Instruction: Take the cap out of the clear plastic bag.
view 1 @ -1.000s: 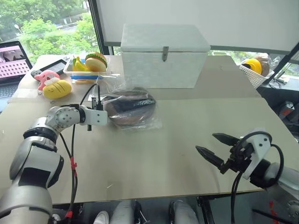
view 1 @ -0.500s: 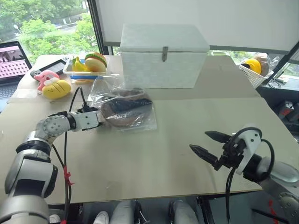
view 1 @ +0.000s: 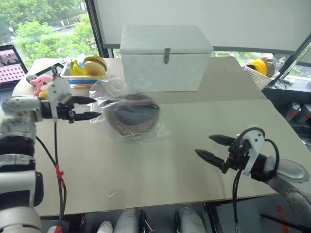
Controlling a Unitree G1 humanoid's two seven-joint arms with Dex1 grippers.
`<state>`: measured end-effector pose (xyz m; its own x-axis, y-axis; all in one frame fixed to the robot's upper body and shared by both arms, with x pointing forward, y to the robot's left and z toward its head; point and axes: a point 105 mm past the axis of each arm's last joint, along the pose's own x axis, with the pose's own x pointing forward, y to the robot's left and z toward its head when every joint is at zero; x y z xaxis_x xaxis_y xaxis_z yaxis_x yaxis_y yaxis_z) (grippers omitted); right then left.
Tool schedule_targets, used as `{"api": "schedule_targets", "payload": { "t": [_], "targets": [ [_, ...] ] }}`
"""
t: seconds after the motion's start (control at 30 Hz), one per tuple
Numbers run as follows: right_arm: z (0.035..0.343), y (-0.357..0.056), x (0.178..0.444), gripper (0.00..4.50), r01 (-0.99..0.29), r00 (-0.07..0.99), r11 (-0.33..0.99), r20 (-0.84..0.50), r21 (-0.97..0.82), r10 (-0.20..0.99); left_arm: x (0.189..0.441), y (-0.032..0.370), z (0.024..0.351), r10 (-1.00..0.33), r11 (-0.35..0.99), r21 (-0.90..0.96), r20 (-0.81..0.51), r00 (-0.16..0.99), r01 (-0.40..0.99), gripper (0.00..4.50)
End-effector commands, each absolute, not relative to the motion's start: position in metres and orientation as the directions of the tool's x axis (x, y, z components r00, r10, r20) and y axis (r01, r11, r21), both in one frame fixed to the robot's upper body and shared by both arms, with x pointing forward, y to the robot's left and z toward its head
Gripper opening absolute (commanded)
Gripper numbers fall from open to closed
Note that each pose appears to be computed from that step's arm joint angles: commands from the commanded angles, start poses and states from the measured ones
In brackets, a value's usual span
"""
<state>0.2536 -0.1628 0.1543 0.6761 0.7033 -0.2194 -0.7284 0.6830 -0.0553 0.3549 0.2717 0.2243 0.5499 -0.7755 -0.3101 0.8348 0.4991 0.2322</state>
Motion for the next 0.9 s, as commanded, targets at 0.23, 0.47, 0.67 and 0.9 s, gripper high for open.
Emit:
{"api": "schedule_targets", "payload": {
  "t": [0.23,0.47,0.67,0.9],
  "targets": [
    [0.167,-0.163,0.259,4.5,-0.74,0.671,0.664,-0.191,-0.108,0.716,0.341,0.211,0.237,-0.893,0.268,0.253,-0.297,0.338,0.93,3.04],
    [0.17,-0.163,0.257,4.5,-0.732,0.68,0.672,-0.186,-0.113,0.709,0.308,0.139,0.155,-0.883,0.0,0.306,-0.446,0.143,0.952,3.04],
    [0.17,-0.165,0.247,4.5,-0.707,0.705,0.699,-0.189,-0.112,0.683,0.331,0.117,0.135,-0.857,0.074,0.527,-0.4,0.324,0.846,3.04],
    [0.17,-0.169,0.24,4.5,-0.672,0.738,0.732,-0.182,-0.112,0.649,0.371,0.133,0.147,-0.75,0.182,0.735,-0.326,0.576,0.653,3.04]
  ]
}}
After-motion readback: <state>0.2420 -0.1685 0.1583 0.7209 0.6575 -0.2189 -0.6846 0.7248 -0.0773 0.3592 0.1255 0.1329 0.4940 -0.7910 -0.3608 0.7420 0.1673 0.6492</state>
